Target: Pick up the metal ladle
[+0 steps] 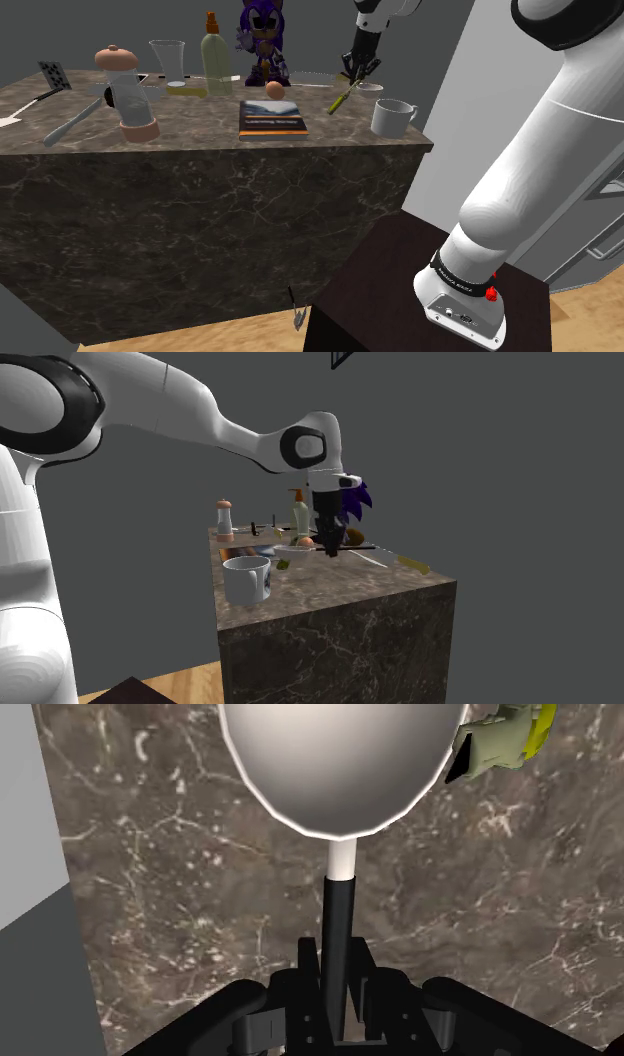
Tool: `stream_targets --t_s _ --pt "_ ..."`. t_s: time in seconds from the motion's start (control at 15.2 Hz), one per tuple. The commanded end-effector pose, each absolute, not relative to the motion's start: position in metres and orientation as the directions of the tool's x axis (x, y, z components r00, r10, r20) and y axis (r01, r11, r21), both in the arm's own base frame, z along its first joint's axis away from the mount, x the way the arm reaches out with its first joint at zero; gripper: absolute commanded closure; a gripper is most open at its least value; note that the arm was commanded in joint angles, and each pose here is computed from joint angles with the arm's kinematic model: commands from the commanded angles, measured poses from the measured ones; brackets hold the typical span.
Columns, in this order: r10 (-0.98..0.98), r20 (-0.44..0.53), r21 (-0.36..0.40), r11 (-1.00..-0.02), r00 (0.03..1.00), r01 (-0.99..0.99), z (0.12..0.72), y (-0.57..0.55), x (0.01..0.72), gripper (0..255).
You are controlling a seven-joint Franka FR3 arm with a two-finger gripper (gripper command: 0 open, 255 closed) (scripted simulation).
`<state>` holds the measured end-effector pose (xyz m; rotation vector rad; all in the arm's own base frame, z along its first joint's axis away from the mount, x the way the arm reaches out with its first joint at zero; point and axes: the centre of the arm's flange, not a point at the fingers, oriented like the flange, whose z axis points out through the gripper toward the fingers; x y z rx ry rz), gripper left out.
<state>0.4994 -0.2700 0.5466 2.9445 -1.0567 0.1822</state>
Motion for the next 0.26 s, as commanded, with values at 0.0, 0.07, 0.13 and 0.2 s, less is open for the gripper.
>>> stream_targets --t_s 0.0,0.07,0.13,0.2 --pt "-0.633 0.112 -0.032 -0.773 0.766 -0.634 0.5570 -0.2699 0.4993 255" --pt "-0.633 0.112 -0.032 -0.773 0.766 -0.634 0.5623 -0.2699 0.4993 255" --pt "-0.633 0.112 -0.032 -0.773 0.766 -0.634 0.5631 -0.2698 0.4993 255" --pt "-0.633 0.112 -0.032 -0.773 0.766 -0.634 0.5631 -0.2699 0.4993 255"
